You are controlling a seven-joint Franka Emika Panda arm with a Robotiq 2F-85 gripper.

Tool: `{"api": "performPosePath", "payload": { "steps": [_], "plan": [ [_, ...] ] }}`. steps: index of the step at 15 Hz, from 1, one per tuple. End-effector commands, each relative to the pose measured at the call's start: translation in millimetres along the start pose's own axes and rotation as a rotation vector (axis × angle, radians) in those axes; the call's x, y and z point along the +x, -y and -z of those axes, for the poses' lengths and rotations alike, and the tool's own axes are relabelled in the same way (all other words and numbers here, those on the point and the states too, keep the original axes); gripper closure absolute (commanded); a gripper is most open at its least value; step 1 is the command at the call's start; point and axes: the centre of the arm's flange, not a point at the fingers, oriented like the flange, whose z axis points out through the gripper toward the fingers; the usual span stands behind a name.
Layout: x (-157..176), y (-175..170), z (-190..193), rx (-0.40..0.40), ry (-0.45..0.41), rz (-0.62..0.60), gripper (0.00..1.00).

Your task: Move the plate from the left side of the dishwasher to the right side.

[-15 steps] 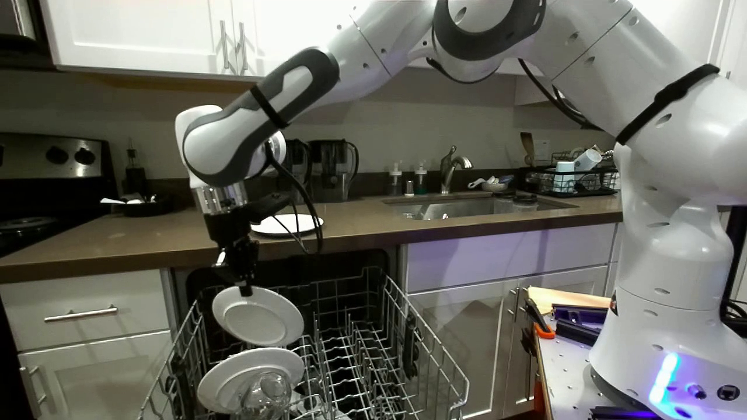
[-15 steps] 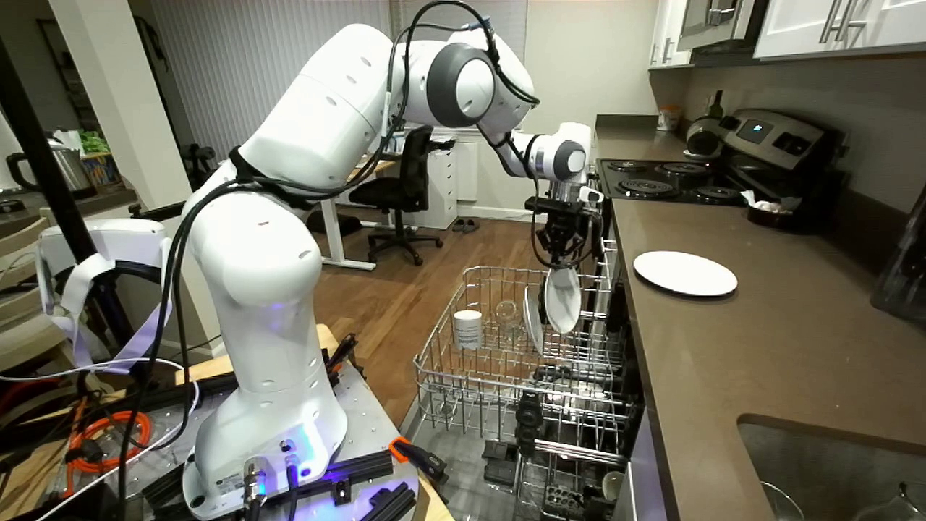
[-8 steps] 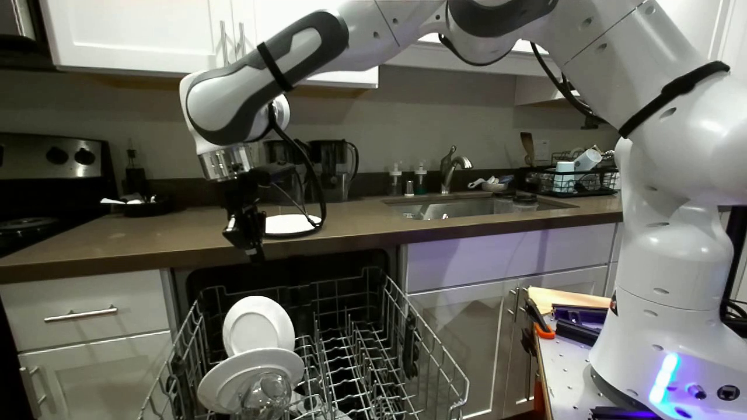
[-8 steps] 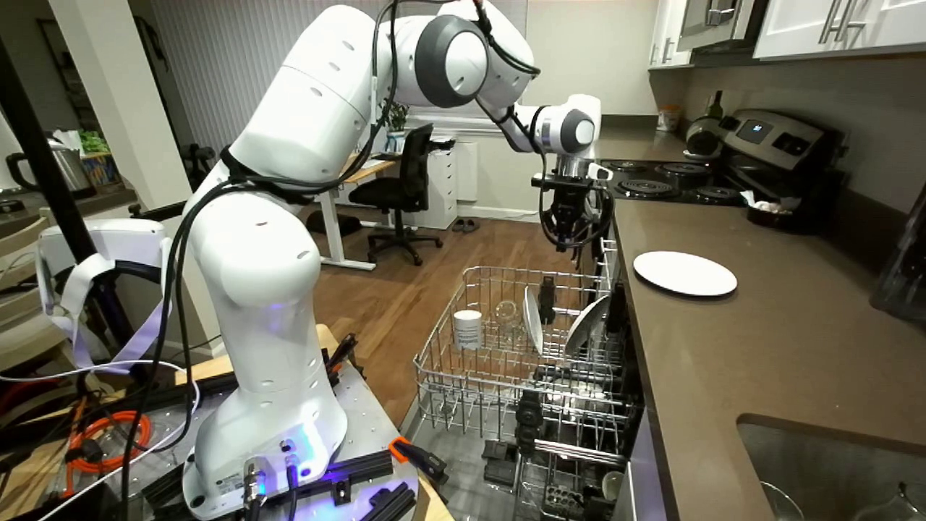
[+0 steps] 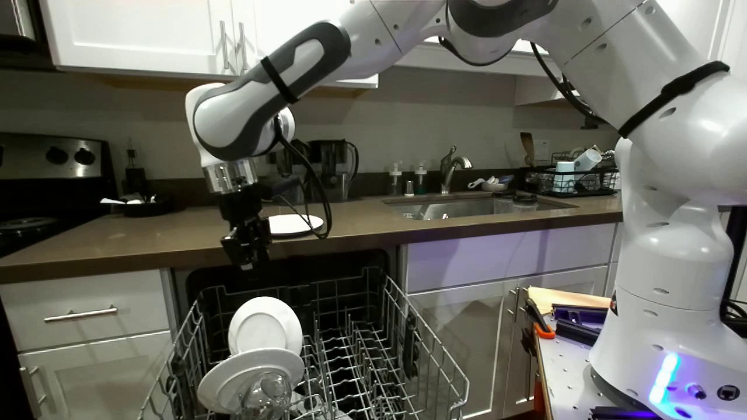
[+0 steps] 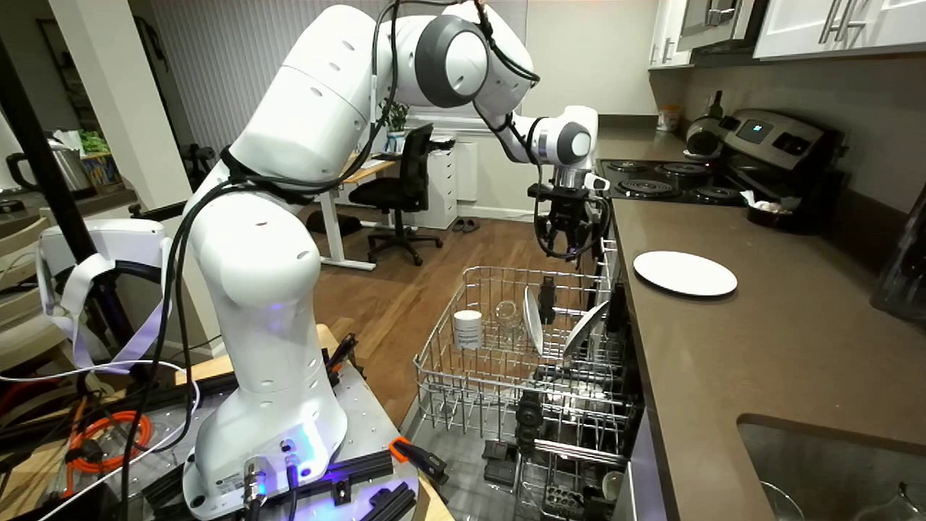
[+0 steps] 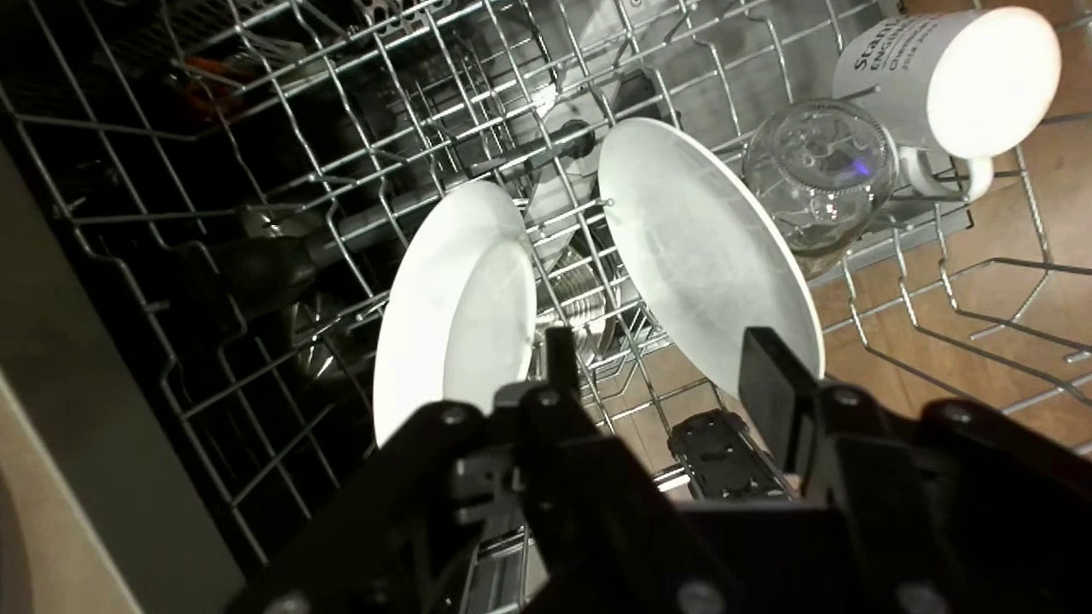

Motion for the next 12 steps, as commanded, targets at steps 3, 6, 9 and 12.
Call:
{"api": "performPosePath", "payload": {
  "steps": [3, 6, 9, 12],
  "plan": [
    [-8.2, -12.1, -34.5, 0.028, -0.033, -0.068, 0.03],
    [-12.2, -27.3, -50.3, -0.002, -0.037, -0.122, 0.0],
    [-18.7, -44.0, -65.6, -0.002, -0.031, -0.177, 0.0],
    [-26.9, -53.1, -79.6, 0.023, -0.014, -0.23, 0.0]
  ]
}}
